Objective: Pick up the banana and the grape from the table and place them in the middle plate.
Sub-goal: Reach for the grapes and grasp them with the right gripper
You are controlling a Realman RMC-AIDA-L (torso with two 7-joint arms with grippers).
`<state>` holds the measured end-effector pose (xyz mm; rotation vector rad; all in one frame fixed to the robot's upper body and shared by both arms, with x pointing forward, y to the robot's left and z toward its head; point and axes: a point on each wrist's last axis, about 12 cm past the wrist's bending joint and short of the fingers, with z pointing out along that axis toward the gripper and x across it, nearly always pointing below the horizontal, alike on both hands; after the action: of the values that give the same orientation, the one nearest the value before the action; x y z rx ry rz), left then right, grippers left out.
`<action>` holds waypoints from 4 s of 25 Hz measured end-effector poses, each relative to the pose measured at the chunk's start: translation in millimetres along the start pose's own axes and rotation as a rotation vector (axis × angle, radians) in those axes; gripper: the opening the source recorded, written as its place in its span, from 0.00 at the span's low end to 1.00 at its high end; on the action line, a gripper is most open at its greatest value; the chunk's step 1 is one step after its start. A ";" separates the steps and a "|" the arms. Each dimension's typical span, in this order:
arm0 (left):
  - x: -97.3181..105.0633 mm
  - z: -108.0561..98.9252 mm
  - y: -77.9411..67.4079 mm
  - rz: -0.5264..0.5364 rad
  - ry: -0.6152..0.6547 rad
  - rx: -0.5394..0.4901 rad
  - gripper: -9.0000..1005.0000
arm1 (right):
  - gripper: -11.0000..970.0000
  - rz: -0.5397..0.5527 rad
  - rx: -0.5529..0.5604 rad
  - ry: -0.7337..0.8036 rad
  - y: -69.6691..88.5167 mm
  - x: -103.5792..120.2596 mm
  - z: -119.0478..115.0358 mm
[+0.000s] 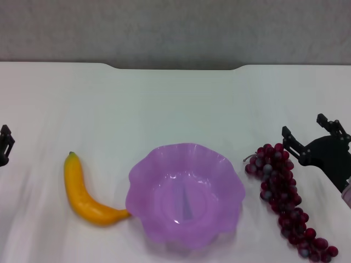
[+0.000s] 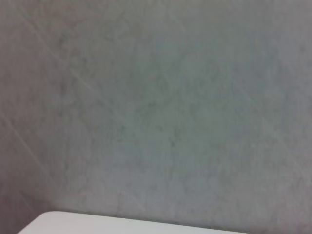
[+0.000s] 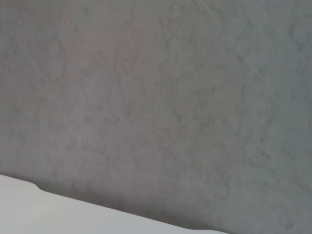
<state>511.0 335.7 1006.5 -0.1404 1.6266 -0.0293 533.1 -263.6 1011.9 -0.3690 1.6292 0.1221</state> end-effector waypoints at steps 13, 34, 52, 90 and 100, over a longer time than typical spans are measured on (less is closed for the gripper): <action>3.6 0.1 -3.5 -0.028 0.031 0.017 0.71 | 0.91 0.015 -0.008 -0.017 3.3 -2.4 0.6; 9.0 -1.8 6.2 -0.031 0.090 -0.011 0.71 | 0.89 0.073 -0.047 0.068 10.0 -10.6 14.6; 9.5 5.7 5.4 -0.022 0.124 -0.016 0.71 | 0.87 0.168 -0.157 0.519 0.0 -71.4 24.6; 5.8 12.7 -2.7 -0.026 0.110 0.008 0.71 | 0.83 0.255 -0.131 0.771 -10.0 -27.1 51.1; 6.1 12.6 -3.3 -0.029 0.110 0.007 0.71 | 0.83 0.202 -0.156 0.744 2.8 -29.4 55.0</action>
<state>523.5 332.5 1000.0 -0.1599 1.7341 -0.0659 586.0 -239.8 1035.1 -0.3922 2.4015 0.2910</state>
